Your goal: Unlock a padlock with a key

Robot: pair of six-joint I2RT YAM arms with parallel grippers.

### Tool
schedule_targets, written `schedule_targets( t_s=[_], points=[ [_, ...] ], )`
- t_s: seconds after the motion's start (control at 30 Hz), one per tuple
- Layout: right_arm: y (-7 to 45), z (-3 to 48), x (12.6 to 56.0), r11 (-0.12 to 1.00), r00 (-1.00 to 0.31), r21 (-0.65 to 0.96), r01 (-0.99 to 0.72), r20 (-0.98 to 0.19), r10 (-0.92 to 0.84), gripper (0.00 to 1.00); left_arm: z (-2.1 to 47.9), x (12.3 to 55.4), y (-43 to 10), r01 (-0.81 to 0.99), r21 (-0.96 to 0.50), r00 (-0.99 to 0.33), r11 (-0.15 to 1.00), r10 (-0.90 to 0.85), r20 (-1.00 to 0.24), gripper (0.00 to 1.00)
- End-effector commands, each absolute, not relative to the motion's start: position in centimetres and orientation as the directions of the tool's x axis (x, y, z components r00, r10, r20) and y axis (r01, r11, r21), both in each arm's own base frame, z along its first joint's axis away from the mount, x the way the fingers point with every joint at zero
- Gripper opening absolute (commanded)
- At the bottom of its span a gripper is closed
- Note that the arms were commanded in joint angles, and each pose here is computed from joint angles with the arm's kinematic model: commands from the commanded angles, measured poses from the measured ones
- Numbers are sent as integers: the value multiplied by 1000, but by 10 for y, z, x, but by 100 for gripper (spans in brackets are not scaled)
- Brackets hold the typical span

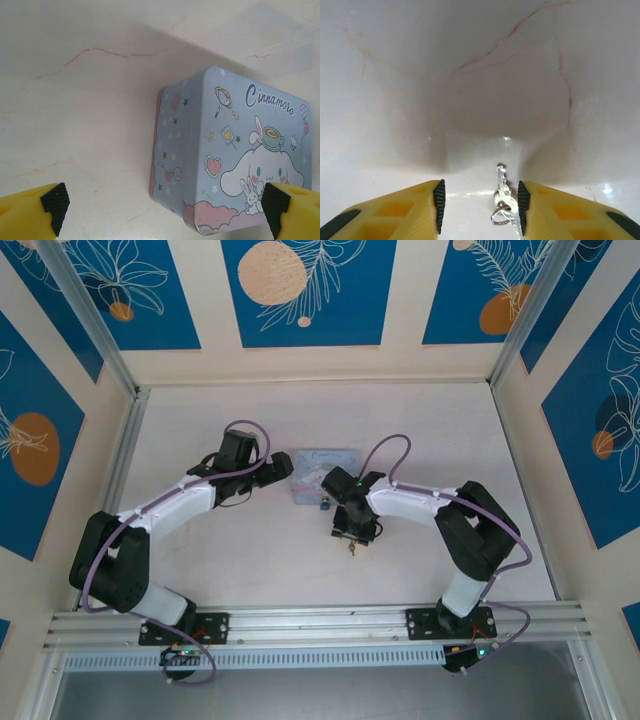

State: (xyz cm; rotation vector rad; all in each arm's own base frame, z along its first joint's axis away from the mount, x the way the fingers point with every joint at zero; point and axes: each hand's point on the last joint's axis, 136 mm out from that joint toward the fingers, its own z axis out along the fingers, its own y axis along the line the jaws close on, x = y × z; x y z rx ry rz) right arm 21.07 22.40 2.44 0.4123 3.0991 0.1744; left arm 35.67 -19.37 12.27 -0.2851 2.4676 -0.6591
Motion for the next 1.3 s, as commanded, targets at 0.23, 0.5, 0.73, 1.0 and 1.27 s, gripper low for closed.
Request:
schedule_targets(
  t_s=[0.23,0.5,0.73,1.0,1.27],
  points=[
    [215,33,197,983,-983,47,177,-47,179,47,134,358,-196,-45,-520,-806,853,-338,-485,100],
    [212,17,195,982,-981,6,191,-36,191,43,134,358,-196,-47,-520,-807,853,-339,-483,100],
    [209,5,191,981,-981,-10,193,-21,193,39,133,359,-196,-50,-520,-807,853,-341,-482,100],
    [206,-4,190,981,-982,-29,190,-15,190,33,132,360,-197,-51,-521,-809,852,-341,-478,100],
    [204,2,189,982,-982,-16,186,-27,185,8,131,360,-198,-52,-521,-811,852,-341,-476,100]
  ],
)
